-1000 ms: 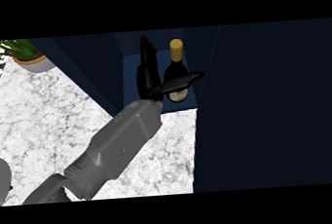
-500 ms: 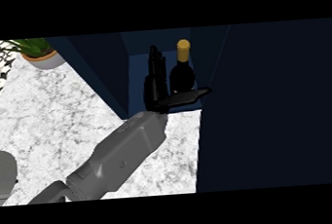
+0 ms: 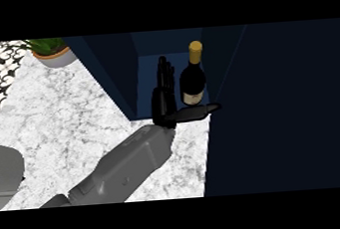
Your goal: Pick up the wine, place it into the cabinet and close the cabinet
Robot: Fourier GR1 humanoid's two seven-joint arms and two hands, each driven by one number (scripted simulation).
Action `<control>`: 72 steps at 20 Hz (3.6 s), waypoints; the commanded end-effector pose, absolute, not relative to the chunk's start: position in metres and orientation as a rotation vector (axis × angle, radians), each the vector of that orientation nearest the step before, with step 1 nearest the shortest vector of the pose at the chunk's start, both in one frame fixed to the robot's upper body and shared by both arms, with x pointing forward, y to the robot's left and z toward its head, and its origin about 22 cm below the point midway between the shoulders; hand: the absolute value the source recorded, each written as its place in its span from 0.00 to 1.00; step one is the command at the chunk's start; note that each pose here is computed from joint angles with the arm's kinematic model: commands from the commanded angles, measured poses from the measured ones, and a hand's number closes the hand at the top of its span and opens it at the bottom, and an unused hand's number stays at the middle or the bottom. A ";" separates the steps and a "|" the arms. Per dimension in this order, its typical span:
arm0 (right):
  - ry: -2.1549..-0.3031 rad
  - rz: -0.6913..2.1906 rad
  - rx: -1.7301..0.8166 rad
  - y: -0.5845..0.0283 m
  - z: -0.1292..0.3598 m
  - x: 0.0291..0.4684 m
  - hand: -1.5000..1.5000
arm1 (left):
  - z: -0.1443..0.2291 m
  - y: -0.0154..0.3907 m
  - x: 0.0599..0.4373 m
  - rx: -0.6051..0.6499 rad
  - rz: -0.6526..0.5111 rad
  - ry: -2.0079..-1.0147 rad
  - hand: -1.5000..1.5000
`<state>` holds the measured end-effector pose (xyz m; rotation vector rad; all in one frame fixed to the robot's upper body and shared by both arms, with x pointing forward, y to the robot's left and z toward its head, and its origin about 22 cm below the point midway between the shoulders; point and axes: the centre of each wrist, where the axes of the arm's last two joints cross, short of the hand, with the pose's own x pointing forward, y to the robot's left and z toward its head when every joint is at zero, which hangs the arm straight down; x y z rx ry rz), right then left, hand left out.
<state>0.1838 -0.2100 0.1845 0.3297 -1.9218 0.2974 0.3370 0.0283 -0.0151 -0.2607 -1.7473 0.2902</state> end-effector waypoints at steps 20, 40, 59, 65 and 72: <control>-1.960 0.269 0.236 -0.215 0.192 0.165 0.00 | 0.003 0.097 0.259 -0.446 0.107 -1.837 0.00; -1.809 0.678 0.638 -0.191 0.187 0.136 1.00 | 0.031 0.217 0.165 -0.531 0.074 -1.828 1.00; -1.667 0.866 0.787 -0.061 0.190 0.102 1.00 | 0.051 0.349 0.135 -0.414 0.225 -1.832 0.00; -1.816 0.714 0.691 -0.049 0.201 0.120 1.00 | 0.062 0.381 0.136 -0.380 0.181 -1.871 0.00; -1.865 0.602 0.625 -0.031 0.207 0.145 1.00 | 0.065 0.408 0.129 -0.411 0.170 -1.876 0.00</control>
